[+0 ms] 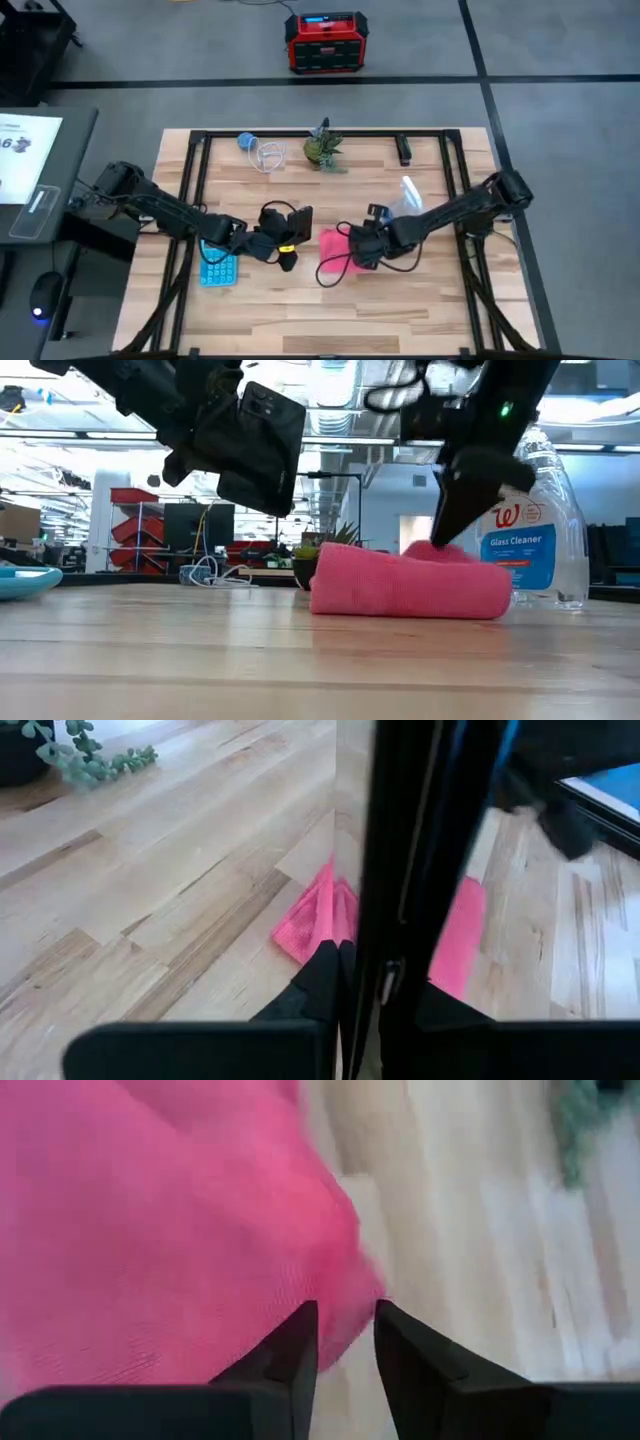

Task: Apply microfiber cloth
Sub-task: Wipe the back of the cellphone with a microfiber cloth

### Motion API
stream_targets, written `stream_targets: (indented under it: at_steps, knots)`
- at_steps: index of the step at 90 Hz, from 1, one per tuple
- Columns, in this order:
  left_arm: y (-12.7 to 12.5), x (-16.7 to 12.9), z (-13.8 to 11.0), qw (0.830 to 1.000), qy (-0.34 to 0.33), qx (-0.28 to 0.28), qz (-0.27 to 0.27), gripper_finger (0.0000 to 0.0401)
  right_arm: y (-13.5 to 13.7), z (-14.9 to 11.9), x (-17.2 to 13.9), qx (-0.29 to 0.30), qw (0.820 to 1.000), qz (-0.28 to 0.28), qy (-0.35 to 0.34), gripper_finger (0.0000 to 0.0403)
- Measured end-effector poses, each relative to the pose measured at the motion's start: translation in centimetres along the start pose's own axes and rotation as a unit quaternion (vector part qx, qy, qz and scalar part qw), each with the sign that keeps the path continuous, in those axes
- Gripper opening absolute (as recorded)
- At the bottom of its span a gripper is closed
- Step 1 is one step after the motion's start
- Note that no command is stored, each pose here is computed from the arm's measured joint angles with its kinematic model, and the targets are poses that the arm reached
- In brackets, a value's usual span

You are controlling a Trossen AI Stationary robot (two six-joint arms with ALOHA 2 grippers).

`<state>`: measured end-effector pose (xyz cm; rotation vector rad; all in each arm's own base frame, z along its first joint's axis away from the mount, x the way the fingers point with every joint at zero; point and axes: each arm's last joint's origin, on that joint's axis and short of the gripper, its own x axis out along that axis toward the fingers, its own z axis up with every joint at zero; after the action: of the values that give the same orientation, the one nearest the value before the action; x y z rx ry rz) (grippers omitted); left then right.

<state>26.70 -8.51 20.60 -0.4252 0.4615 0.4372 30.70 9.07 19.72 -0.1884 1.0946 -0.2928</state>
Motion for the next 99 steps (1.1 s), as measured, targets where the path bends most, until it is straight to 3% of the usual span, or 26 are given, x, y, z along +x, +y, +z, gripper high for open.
stream_targets:
  at_steps: [12, 24, 44, 57, 71, 88, 99]
  knots:
    - [0.0, 0.0, 0.0, 1.0, 0.0, 0.0, 0.0, 0.0011, 0.7, 1.1, -0.6, -0.026, 0.996, 0.072, -0.051, 0.0117]
    - [0.0, 0.0, 0.0, 1.0, 0.0, 0.0, 0.0, 0.0011, 1.3, 2.3, 1.1, -0.052, 0.989, 0.106, -0.088, 0.0155]
    - [0.0, -0.1, -0.1, 1.0, 0.003, 0.003, 0.0, 0.0011, 2.1, 1.7, 8.0, -0.075, 0.983, 0.163, -0.028, 0.021]
    - [0.0, -0.1, -0.2, 1.0, 0.006, 0.006, 0.003, 0.0011, 2.2, 1.3, 10.4, -0.079, 0.981, 0.176, -0.003, 0.0217]
    - [0.1, -0.1, -0.3, 1.0, 0.008, 0.004, 0.006, 0.0011, 2.3, 1.3, 10.7, -0.076, 0.981, 0.177, -0.004, 0.017]
    - [0.1, -0.1, -0.3, 1.0, 0.008, -0.007, 0.006, 0.0011, 2.8, 1.2, 10.5, -0.077, 0.98, 0.181, -0.011, 0.0024]
    - [0.1, -0.1, -0.3, 1.0, 0.009, -0.022, 0.005, 0.0011, 3.8, 1.1, 9.2, -0.074, 0.987, 0.141, -0.03, 0.0009]
